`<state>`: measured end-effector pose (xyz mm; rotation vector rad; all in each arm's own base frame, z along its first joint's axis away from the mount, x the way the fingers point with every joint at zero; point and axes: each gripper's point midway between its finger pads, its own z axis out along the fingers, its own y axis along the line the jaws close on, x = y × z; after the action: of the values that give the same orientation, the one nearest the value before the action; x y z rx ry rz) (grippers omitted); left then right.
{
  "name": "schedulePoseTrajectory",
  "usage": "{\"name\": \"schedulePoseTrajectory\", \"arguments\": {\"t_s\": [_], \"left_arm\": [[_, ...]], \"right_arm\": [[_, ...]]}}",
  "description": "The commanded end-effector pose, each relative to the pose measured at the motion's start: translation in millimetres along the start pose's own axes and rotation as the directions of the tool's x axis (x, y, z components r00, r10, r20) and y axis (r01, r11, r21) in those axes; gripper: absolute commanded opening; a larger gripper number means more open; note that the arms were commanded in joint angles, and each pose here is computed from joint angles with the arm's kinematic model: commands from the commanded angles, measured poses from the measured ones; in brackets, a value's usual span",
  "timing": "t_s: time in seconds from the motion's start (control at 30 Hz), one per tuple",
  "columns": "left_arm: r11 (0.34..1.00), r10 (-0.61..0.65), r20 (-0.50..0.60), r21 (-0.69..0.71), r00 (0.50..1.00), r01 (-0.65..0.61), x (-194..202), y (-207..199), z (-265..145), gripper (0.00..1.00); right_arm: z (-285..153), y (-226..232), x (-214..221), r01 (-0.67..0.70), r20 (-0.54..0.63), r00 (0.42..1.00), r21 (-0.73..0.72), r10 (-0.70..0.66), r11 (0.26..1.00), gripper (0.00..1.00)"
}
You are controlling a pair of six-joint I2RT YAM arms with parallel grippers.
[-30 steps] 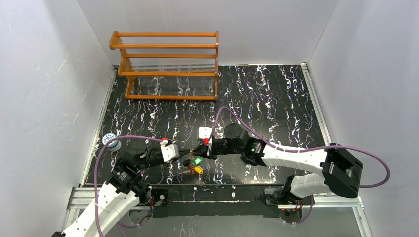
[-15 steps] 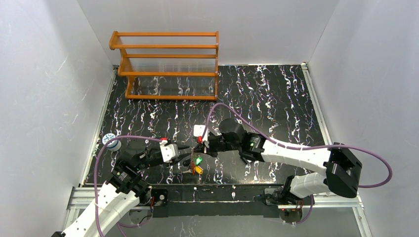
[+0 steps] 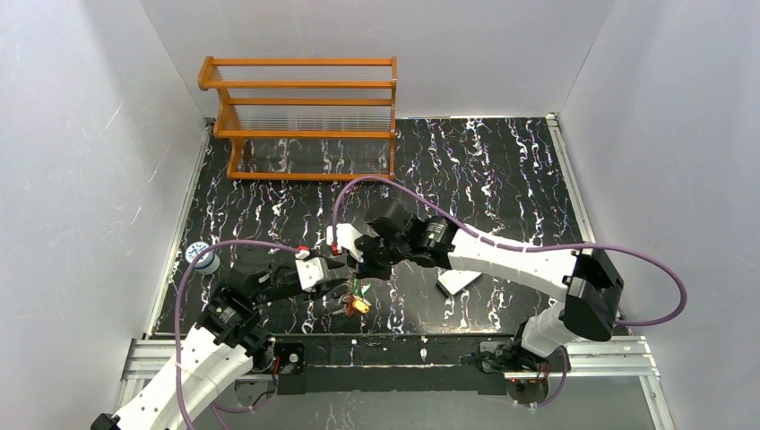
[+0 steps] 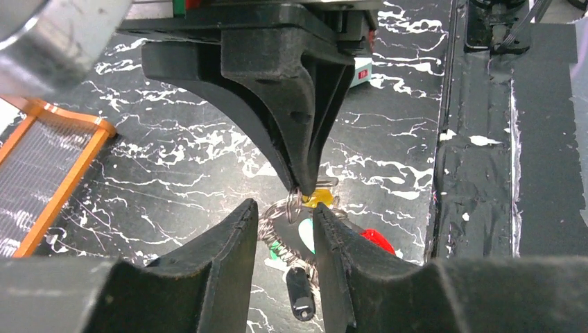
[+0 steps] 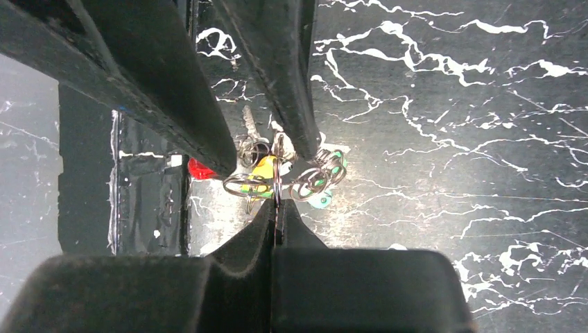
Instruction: Put the keys on the keyring
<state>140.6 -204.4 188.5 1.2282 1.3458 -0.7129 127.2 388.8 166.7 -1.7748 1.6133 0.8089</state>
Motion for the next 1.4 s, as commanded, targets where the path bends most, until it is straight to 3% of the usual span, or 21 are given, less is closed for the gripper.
{"name": "schedulePoseTrajectory", "arguments": {"t_s": [0.0,0.27,0.73,0.87,0.97,1.0,1.03,1.2,1.37], "left_arm": [[1.0,0.003,-0.025,0.004,1.0,-0.003,2.2,1.2,0.5,0.34],[0.999,-0.018,-0.047,0.048,0.999,0.021,7.9,-3.9,5.0,0.32],[0.996,-0.026,-0.058,0.087,0.998,0.031,12.1,-9.2,7.9,0.0],[0.995,-0.03,-0.061,0.092,0.998,0.036,10.9,-9.7,7.5,0.0],[0.997,-0.023,-0.05,0.079,0.999,0.026,7.6,-8.5,5.5,0.0],[0.998,-0.012,-0.036,0.059,0.999,0.014,4.3,-6.4,3.2,0.0],[0.999,-0.009,-0.03,0.05,1.0,0.01,2.8,-5.5,2.4,0.0],[1.0,0.012,0.013,0.014,1.0,-0.012,-6.8,-2.8,-2.4,0.0],[0.999,0.047,0.07,-0.019,0.996,-0.046,-19.1,-1.0,-8.0,0.0]], "right_arm": [[-5.0,9.4,-13.6,0.008,0.0,1.0,-0.069,-0.008,0.998,0.01],[-1.9,11.8,-21.7,-0.005,0.013,1.0,-0.099,0.006,0.995,0.01],[0.7,10.8,-25.2,-0.011,0.032,0.999,-0.096,0.014,0.995,0.01],[-0.3,4.1,-29.1,-0.013,0.068,0.998,-0.049,0.017,0.999,0.01],[-3.0,-3.6,-29.5,-0.018,0.095,0.995,0.015,0.016,1.0,0.13],[-8.1,-7.9,-29.2,-0.02,0.133,0.991,0.064,0.011,0.998,0.28],[-10.5,-9.0,-30.9,-0.018,0.157,0.988,0.081,0.005,0.997,0.34],[-27.8,-9.0,-45.0,0.018,0.303,0.951,0.149,-0.063,0.989,0.47],[-44.4,-0.9,-60.2,0.055,0.433,0.892,0.171,-0.125,0.984,0.51]]}}
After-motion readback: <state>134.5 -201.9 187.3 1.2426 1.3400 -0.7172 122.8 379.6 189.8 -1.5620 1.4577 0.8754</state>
